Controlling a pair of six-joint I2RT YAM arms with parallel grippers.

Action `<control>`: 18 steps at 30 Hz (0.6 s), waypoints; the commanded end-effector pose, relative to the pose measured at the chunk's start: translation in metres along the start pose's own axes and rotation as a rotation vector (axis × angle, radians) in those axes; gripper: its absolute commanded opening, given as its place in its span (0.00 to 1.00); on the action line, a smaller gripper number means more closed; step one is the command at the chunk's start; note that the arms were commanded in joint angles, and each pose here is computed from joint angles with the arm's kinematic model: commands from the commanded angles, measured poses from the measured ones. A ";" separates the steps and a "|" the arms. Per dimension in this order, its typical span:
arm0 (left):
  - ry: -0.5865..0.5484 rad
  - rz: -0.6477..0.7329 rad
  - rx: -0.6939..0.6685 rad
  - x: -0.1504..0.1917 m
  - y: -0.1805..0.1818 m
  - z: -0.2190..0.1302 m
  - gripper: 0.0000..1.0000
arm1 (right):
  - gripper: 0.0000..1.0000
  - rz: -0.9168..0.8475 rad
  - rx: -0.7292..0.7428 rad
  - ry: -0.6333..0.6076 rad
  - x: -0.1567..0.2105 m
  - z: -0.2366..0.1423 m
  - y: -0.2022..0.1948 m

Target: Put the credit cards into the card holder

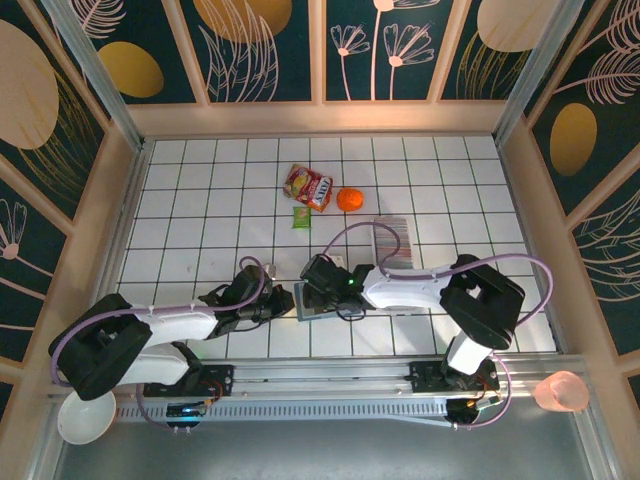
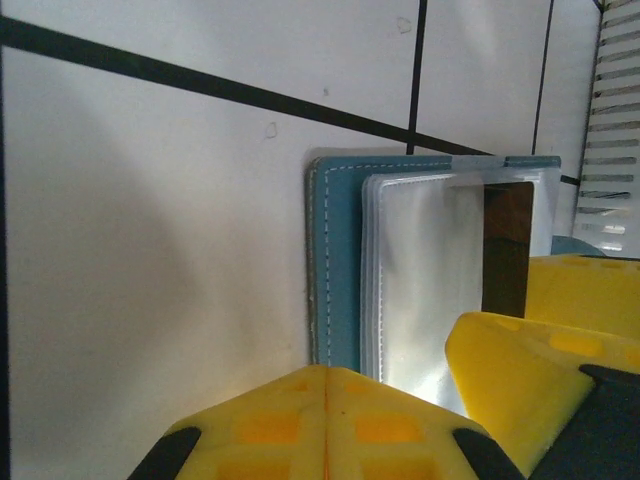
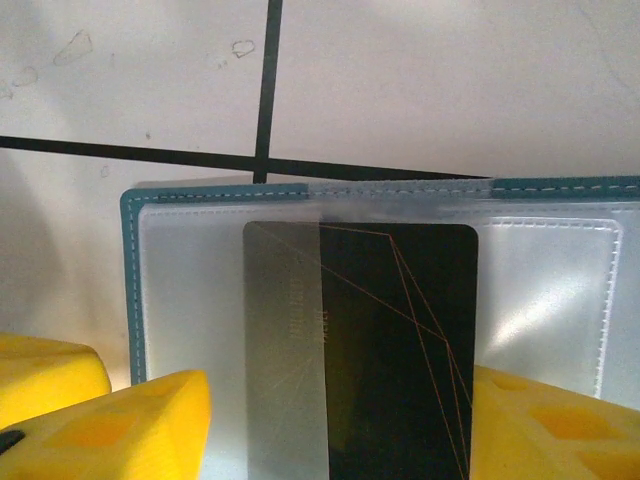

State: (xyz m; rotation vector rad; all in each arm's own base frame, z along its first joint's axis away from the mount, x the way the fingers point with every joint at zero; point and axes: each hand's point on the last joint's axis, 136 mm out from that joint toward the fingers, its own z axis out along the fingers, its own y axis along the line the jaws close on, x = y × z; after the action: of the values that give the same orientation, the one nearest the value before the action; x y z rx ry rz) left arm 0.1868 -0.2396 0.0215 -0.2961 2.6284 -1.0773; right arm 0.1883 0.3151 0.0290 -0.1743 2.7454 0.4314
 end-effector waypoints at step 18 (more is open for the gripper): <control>0.010 0.013 0.023 -0.001 -0.009 0.006 0.04 | 0.40 -0.039 0.071 0.011 0.002 0.002 -0.007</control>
State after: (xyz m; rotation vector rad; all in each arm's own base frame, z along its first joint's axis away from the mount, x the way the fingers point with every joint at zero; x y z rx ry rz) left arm 0.1867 -0.2396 0.0161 -0.2997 2.6412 -1.0662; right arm 0.1890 0.3041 0.0258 -0.1835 2.7548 0.3383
